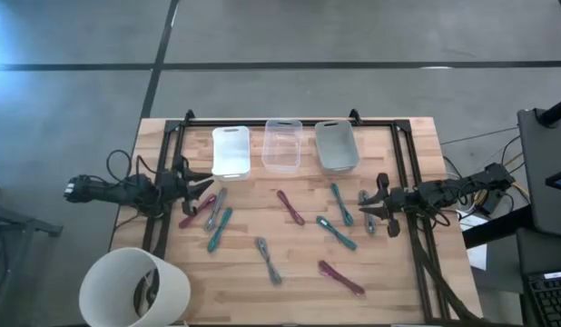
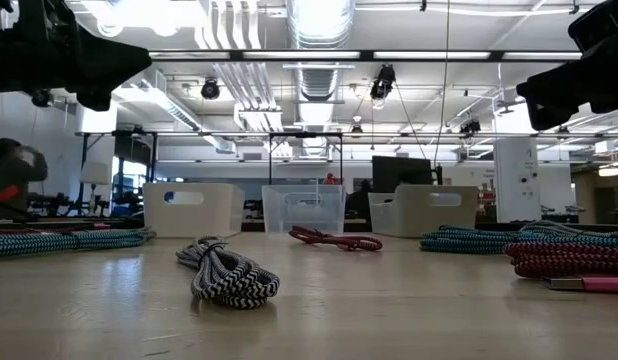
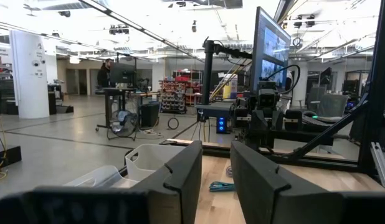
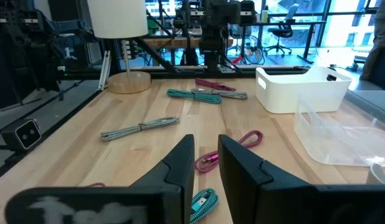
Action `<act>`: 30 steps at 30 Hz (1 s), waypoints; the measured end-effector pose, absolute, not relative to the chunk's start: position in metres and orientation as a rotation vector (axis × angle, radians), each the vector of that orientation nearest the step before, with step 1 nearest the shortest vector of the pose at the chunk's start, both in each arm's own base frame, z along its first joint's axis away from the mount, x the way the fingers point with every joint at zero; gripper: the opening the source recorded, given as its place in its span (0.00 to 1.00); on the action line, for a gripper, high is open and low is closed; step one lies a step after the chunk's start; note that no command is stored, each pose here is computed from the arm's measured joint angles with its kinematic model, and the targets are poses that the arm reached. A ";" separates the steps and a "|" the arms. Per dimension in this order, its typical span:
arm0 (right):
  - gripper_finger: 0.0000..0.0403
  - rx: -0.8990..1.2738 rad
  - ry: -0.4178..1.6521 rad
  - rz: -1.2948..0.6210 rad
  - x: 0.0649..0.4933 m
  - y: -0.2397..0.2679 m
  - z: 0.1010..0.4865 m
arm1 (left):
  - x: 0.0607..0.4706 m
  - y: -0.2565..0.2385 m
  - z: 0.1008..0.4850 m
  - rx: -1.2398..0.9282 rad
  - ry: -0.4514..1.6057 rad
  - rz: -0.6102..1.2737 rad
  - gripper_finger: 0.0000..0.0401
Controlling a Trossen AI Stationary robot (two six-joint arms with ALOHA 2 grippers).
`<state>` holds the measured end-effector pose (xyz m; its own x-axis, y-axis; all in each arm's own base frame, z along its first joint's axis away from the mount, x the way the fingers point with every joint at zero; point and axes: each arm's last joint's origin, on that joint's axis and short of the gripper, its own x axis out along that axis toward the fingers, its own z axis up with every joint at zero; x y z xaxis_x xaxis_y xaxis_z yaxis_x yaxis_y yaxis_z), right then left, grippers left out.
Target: Pick & Place USB Port
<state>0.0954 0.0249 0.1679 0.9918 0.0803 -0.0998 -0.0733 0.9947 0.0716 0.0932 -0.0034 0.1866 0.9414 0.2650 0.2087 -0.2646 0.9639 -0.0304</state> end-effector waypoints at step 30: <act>0.17 0.043 0.093 0.086 0.096 0.025 0.169 | 0.093 -0.003 0.187 0.003 -0.212 0.284 0.28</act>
<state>0.0955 0.0252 0.1688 0.9920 0.0873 -0.0909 -0.0833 0.9954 0.0467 0.0931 -0.0030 0.1865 0.9378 0.2781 0.2078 -0.2788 0.9600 -0.0270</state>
